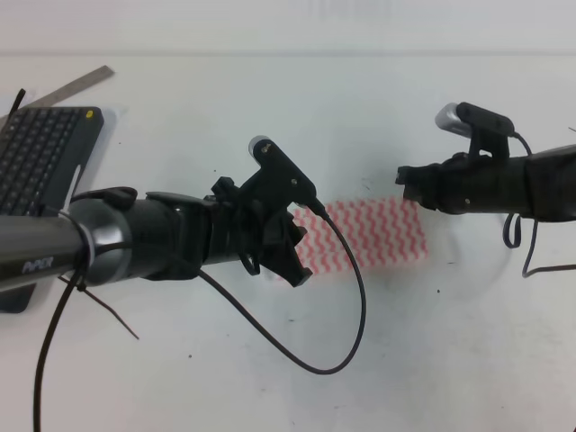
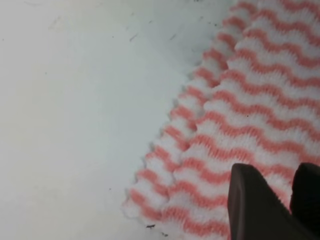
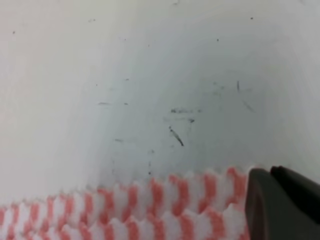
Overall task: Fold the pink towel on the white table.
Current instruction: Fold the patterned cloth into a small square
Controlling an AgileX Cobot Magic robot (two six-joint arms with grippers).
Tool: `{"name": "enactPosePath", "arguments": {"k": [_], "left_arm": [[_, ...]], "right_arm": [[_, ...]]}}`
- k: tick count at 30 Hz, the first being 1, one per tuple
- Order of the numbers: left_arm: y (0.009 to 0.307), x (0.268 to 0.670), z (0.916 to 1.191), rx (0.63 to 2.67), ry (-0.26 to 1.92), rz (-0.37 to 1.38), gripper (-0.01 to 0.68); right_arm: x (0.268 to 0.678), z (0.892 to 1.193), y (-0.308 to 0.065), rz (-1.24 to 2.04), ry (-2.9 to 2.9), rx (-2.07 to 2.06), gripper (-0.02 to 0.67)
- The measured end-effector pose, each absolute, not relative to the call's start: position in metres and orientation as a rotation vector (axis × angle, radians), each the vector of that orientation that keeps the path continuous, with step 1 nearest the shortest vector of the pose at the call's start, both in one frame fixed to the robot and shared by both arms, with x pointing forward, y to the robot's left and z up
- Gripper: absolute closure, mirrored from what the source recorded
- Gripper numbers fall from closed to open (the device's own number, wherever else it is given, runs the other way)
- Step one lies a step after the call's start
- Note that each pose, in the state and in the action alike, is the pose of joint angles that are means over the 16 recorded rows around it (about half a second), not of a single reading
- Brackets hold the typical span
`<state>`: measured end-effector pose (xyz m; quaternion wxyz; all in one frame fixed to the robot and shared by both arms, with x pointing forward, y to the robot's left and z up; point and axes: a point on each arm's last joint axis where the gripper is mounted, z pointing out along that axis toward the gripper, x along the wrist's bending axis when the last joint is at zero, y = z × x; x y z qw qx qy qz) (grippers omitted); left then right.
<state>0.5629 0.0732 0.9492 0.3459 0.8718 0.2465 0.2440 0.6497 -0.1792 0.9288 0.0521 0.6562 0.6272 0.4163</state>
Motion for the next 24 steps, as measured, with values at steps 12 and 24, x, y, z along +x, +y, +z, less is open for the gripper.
{"name": "enactPosePath", "arguments": {"k": [12,24], "left_arm": [[0.073,0.563,0.949,2.263,0.639,0.632,0.656],[0.07,0.571,0.953,2.227,0.687,0.634,0.656]], "right_arm": [[0.65,0.93,-0.178,1.293,1.89,2.022,0.635],[0.648,0.942,-0.176,1.352,1.895,2.01,0.619]]}}
